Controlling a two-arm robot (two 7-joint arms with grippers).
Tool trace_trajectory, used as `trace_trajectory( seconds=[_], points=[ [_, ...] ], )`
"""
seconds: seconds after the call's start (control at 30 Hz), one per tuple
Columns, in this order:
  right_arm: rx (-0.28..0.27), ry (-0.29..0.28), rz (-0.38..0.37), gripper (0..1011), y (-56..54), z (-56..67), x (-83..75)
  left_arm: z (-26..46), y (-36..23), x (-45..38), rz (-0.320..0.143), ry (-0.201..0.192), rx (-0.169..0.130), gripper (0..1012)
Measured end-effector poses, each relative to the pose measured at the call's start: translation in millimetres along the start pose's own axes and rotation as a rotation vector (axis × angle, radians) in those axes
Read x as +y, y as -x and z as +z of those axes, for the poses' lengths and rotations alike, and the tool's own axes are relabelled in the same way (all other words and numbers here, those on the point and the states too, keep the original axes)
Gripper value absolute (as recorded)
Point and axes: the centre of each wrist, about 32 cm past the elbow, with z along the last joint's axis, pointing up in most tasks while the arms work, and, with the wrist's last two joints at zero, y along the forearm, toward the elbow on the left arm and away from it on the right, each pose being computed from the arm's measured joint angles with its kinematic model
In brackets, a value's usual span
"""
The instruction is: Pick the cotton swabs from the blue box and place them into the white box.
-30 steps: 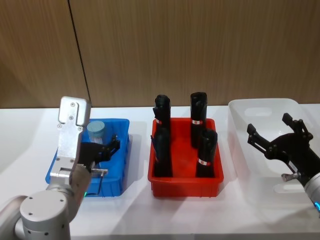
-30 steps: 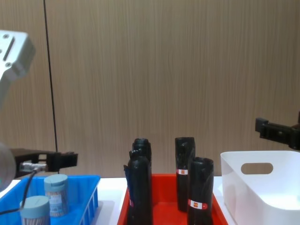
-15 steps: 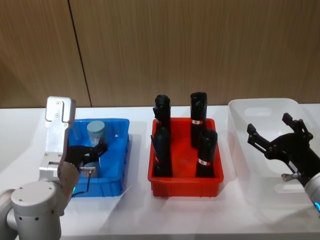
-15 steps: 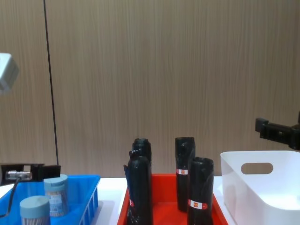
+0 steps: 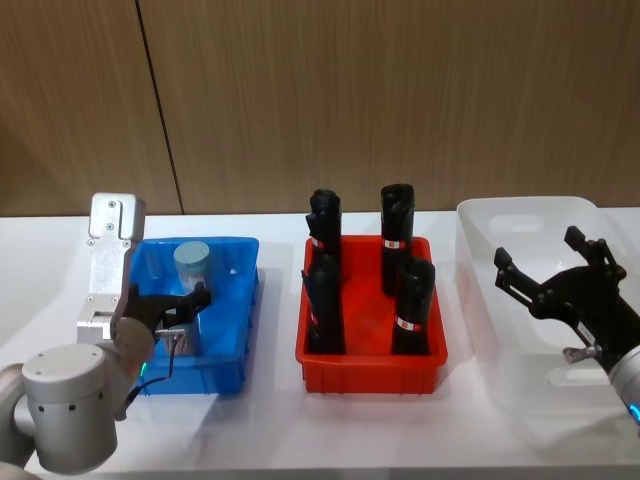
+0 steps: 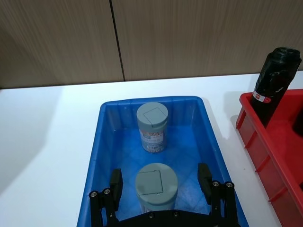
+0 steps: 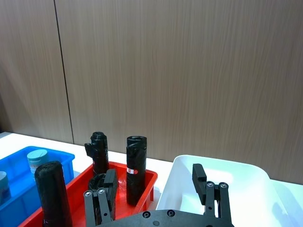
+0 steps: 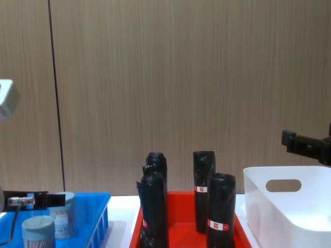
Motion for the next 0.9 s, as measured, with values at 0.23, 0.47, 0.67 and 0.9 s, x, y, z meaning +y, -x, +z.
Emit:
trace_trajectory(
  seconds=[0.23,0.47,0.67,0.9],
  points=[
    [0.000,0.000,0.000,1002,0.0,0.0,0.0,-0.8,-4.4,-13.3,-0.014,-0.038,0.007,1004],
    [0.000,0.000,0.000,1003,0.0,0.0,0.0,-2.5,-7.2,-25.5,-0.032,-0.077,0.007,1004],
    [0.000,0.000,0.000,1002,0.0,0.0,0.0,-4.8,-8.5,-35.0,-0.047,-0.105,0.006,1004],
    [0.000,0.000,0.000,1002,0.0,0.0,0.0,-8.1,-9.6,-43.4,-0.059,-0.129,0.006,1004]
  ],
)
